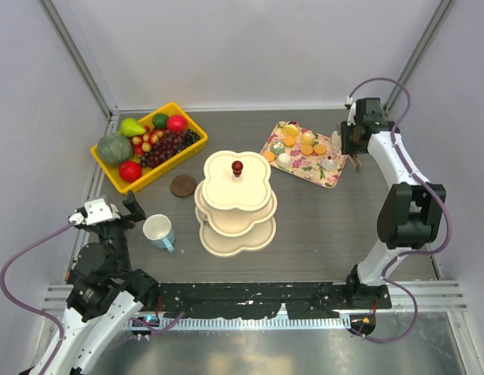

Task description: Serve the afternoon tea

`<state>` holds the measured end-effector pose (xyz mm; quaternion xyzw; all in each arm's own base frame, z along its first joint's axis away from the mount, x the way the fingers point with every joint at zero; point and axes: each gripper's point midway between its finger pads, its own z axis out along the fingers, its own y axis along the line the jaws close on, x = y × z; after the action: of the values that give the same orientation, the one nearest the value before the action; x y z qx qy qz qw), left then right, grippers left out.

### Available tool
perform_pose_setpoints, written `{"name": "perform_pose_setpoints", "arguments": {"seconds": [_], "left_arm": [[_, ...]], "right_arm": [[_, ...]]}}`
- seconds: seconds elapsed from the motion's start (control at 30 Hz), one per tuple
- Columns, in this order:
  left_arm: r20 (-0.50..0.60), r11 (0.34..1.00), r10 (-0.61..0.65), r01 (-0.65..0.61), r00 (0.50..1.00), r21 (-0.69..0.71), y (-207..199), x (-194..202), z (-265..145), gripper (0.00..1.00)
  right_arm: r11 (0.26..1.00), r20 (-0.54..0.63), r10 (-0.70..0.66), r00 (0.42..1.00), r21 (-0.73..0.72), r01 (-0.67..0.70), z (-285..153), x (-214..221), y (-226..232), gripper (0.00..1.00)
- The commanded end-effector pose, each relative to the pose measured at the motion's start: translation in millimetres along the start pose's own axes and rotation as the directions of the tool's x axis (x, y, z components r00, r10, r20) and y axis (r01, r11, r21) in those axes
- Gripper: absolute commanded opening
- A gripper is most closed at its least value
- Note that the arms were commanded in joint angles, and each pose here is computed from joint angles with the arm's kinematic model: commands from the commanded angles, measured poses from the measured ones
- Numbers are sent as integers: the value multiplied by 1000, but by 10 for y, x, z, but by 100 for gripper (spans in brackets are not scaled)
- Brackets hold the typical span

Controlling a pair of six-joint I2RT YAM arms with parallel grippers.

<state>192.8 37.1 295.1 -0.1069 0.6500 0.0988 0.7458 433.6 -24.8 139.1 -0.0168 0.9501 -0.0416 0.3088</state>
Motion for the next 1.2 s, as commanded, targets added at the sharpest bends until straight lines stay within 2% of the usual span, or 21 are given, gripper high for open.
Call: {"name": "perform_pose_setpoints", "arguments": {"seconds": [0.0, 0.17, 0.27, 0.3, 0.5, 0.87, 1.17], "left_arm": [[11, 1000, -19, 19, 1000, -5, -13, -44, 22, 99], [6, 1000, -13, 13, 1000, -6, -18, -35, 28, 99], [9, 1000, -14, 15, 1000, -8, -16, -47, 30, 99], [5, 1000, -10, 10, 1000, -8, -19, -29, 30, 99], [7, 1000, -11, 11, 1000, -11, -18, -35, 35, 99], [0, 1000, 2, -2, 1000, -10, -32, -12, 45, 99], [-9, 1000, 14, -14, 1000, 0, -74, 3, 66, 99]], "right_arm": [[998, 177, 45, 983, 35, -52, -437, -355, -100, 29], [991, 221, 133, 966, -8, -135, -781, -357, 22, 29], [983, 218, 183, 959, -7, -186, -892, -172, 68, 29], [981, 237, 194, 952, -38, -190, -995, -173, 224, 29], [969, 278, 242, 929, -110, -220, -1297, 103, 474, 29], [953, 213, 196, 957, -270, -135, -1479, 994, 1251, 29], [934, 113, 127, 985, -348, -80, -1528, 1718, 1575, 28]]}}
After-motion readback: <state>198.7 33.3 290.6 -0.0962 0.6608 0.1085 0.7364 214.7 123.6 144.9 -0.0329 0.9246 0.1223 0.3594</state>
